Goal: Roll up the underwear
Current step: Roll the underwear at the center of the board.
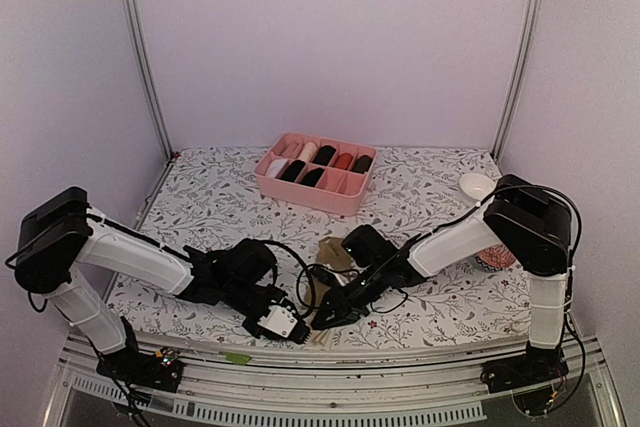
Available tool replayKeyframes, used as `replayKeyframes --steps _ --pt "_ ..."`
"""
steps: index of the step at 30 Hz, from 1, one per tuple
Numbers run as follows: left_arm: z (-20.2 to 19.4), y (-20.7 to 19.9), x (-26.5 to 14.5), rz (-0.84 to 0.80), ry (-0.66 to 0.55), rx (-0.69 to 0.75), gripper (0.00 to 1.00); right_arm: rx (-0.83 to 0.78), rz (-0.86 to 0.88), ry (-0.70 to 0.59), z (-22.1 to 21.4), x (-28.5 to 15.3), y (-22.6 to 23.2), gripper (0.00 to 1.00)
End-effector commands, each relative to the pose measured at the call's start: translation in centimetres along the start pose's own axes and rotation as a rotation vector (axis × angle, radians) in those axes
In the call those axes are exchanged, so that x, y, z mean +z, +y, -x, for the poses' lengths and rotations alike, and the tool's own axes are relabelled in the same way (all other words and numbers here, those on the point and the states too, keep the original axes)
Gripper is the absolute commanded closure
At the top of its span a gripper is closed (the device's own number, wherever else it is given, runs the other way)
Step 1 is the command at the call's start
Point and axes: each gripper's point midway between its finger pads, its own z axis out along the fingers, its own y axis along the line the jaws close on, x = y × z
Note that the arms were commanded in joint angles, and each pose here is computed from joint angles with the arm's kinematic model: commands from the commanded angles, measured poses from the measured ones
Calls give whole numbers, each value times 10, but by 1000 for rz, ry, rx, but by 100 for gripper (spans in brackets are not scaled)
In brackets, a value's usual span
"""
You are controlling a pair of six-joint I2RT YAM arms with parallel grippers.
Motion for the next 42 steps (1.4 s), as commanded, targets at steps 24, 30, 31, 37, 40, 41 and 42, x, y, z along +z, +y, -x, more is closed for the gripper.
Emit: replayKeyframes --steps 24,30,31,37,40,41,42 --pt "43 16 -32 -327 -275 -337 100 -227 -225 -325 3 -93 16 55" --pt "28 34 -35 -395 -338 -525 100 -332 -291 -442 -4 -125 24 46" --pt "24 36 -35 -405 -345 -561 100 -344 -296 -447 -6 -127 24 45" --pt "-1 60 -27 -460 -406 -844 100 -386 -292 -412 -11 -119 27 47" --pt "-16 71 -29 -462 -430 -965 100 -385 -264 -395 -12 -110 31 48" --pt "-20 74 -29 -461 -434 -995 100 -382 -255 -393 -12 -107 32 48" --pt "-24 76 -29 -459 -434 -1022 100 -380 -244 -396 -10 -106 34 48"
